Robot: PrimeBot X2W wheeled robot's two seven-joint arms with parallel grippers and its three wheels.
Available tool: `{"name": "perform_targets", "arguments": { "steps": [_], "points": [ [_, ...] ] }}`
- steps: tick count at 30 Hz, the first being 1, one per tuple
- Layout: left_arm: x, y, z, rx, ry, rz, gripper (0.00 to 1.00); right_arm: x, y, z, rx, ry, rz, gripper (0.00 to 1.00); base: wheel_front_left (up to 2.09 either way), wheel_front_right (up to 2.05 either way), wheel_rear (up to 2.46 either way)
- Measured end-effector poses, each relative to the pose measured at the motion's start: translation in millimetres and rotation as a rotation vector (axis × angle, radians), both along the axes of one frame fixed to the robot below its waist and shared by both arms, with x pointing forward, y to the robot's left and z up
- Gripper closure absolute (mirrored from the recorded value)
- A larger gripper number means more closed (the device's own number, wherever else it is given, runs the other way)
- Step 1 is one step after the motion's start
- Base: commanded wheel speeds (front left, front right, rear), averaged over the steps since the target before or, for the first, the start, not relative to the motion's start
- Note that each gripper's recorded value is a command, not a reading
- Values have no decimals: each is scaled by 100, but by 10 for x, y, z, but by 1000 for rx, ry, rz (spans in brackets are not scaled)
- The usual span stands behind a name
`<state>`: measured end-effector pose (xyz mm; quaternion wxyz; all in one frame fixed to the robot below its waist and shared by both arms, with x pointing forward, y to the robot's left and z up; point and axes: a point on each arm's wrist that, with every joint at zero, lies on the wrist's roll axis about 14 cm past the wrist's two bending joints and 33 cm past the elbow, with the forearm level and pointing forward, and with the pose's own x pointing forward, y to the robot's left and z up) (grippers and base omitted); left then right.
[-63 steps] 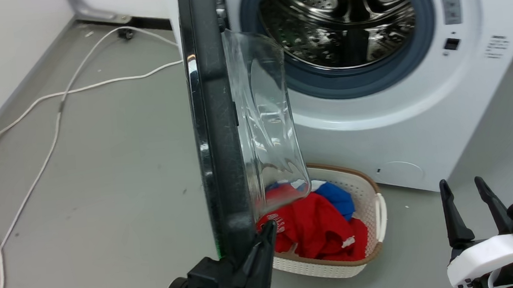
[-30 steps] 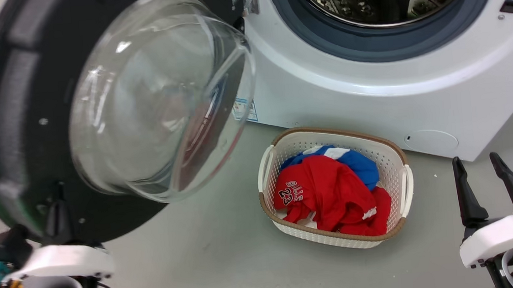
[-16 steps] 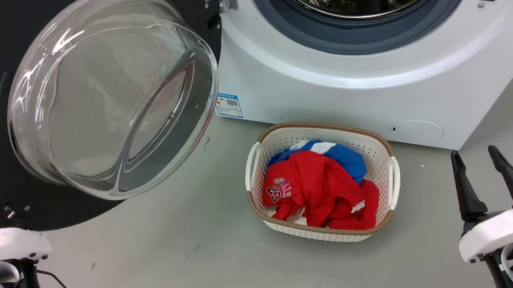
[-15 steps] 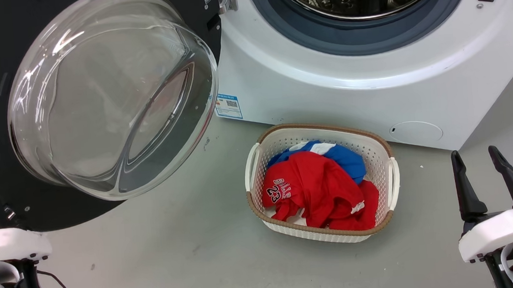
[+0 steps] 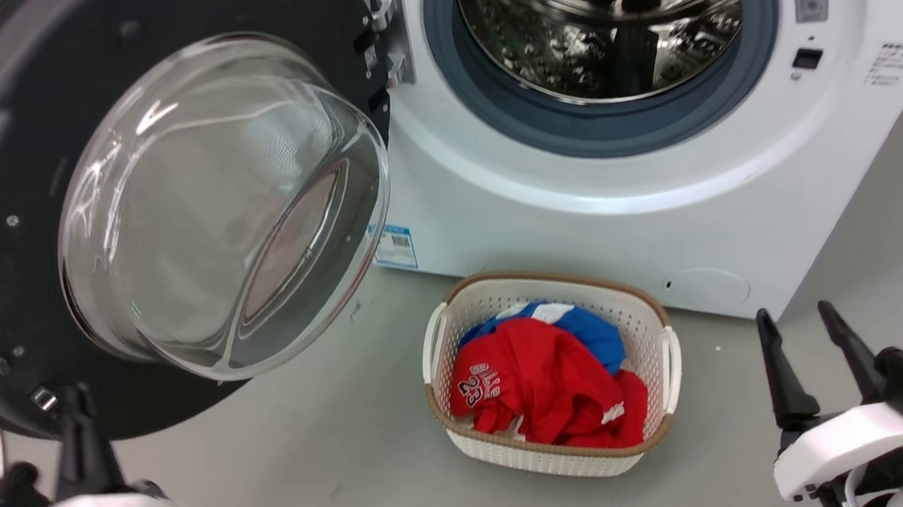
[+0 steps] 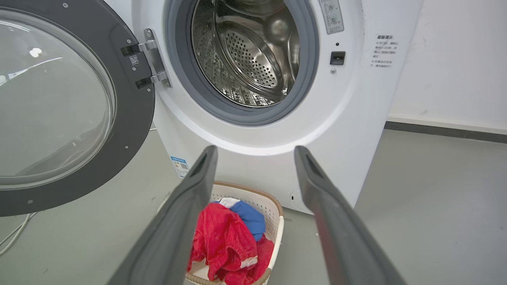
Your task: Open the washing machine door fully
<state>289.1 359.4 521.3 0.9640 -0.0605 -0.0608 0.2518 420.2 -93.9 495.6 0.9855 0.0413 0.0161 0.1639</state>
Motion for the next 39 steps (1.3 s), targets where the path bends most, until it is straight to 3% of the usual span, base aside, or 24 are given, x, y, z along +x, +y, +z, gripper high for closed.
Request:
{"name": "perform_targets", "arguments": {
  "steps": [6, 18, 28, 30, 33, 34, 36, 39],
  "points": [
    [11, -530, -31, -20, -3, -143, 100, -106, -30, 89, 7, -24, -11, 0, 0, 0, 0],
    [521, -1727, -27, -46, -5, -503, 100, -288, -293, 94, 7, -23, -85, 0, 0, 0, 0],
    [909, -2295, -81, -21, 8, -671, 100, -497, -780, 72, -3, -15, -216, 0, 0, 0, 0],
    [936, -2325, -146, -20, 27, -679, 76, -519, -818, 67, -2, -13, -227, 0, 0, 0, 0],
    [969, -2308, -213, -5, 48, -673, 25, -520, -851, 55, -2, -11, -236, 0, 0, 0, 0],
    [979, -2290, -226, 0, 53, -666, 13, -513, -856, 55, 0, -11, -238, 0, 0, 0, 0],
    [992, -2247, -236, 7, 55, -652, 0, -500, -854, 52, 1, -11, -237, 0, 0, 0, 0],
    [1002, -2204, -236, 12, 54, -638, 0, -486, -843, 47, 1, -11, -234, 0, 0, 0, 0]
  ]
}}
